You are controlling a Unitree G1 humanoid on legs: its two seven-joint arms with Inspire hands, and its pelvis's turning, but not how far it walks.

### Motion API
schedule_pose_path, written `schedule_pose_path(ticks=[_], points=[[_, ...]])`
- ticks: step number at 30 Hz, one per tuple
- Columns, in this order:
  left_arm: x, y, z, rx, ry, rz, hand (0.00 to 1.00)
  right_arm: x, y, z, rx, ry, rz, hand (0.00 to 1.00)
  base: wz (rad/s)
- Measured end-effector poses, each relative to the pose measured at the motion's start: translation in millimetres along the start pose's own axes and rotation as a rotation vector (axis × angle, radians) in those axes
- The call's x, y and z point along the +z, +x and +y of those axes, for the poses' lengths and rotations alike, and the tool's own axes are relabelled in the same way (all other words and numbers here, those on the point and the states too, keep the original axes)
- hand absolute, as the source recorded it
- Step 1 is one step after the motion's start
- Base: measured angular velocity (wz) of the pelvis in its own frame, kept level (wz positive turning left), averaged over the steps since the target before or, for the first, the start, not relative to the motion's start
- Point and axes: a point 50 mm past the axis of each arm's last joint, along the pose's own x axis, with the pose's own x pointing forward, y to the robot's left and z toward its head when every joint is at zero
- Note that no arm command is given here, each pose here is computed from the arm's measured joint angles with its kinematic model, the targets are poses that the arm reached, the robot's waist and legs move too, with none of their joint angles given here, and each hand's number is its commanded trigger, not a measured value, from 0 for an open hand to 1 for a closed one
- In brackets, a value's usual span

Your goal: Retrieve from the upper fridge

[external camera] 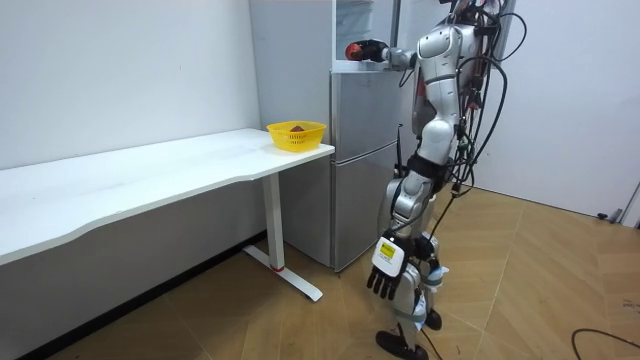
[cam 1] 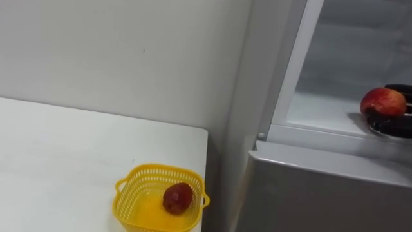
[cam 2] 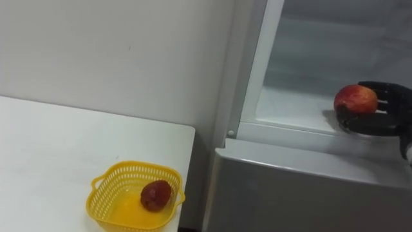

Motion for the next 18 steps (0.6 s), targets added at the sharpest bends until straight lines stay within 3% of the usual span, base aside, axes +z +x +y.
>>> schedule_pose_path(ticks=[18], points=[[11,1.3,2.6,0.011,0.000,-0.026,0.00,5,2,1,0.007,0.013,-0.008,1.00,0.03]])
